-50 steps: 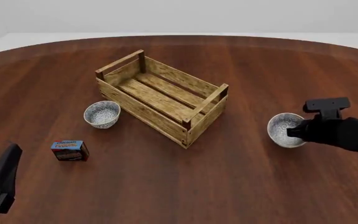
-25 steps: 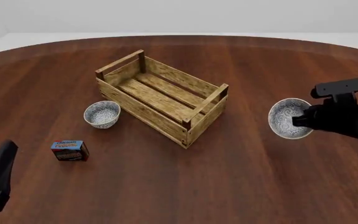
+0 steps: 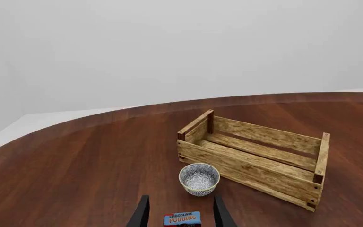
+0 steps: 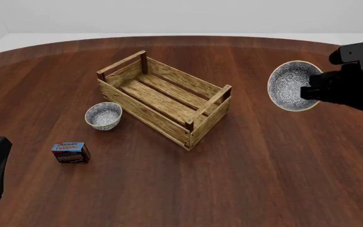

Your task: Stack the right bowl on the left bowl and place them in the tray.

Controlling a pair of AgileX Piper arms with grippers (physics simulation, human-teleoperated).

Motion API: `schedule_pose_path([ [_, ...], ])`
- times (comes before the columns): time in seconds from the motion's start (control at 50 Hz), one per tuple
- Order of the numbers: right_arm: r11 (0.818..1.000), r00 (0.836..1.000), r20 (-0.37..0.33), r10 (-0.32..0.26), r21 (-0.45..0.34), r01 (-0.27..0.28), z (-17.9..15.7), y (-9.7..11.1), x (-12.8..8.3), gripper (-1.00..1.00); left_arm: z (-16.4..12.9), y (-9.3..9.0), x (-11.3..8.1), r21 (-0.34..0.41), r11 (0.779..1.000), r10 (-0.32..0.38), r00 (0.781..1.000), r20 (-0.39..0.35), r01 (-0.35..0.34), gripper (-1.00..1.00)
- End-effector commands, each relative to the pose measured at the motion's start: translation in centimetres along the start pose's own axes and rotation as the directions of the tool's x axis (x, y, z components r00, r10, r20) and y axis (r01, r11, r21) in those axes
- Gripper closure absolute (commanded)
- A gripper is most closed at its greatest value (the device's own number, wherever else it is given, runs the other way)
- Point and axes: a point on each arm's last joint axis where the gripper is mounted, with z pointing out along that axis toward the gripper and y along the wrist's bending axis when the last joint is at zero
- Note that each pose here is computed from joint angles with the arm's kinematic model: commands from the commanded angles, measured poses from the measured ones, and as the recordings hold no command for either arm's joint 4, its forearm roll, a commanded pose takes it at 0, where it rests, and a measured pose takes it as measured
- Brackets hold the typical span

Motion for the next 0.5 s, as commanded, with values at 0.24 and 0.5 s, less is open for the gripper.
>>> schedule_pose_path([
  [0.24,0.991,0.981,0.186,0.05,-0.129,-0.026,-4.6,2.7,-4.5,1.0,0.0,0.0,0.0,0.001,1.0,0.005,1.0,-0.004,-0.005,-1.0],
  [0.5,0.975,0.968,0.236,0.087,-0.217,-0.035,-5.1,4.6,-5.5,1.0,0.0,0.0,-0.1,0.003,1.0,0.005,1.0,-0.007,-0.005,-1.0],
])
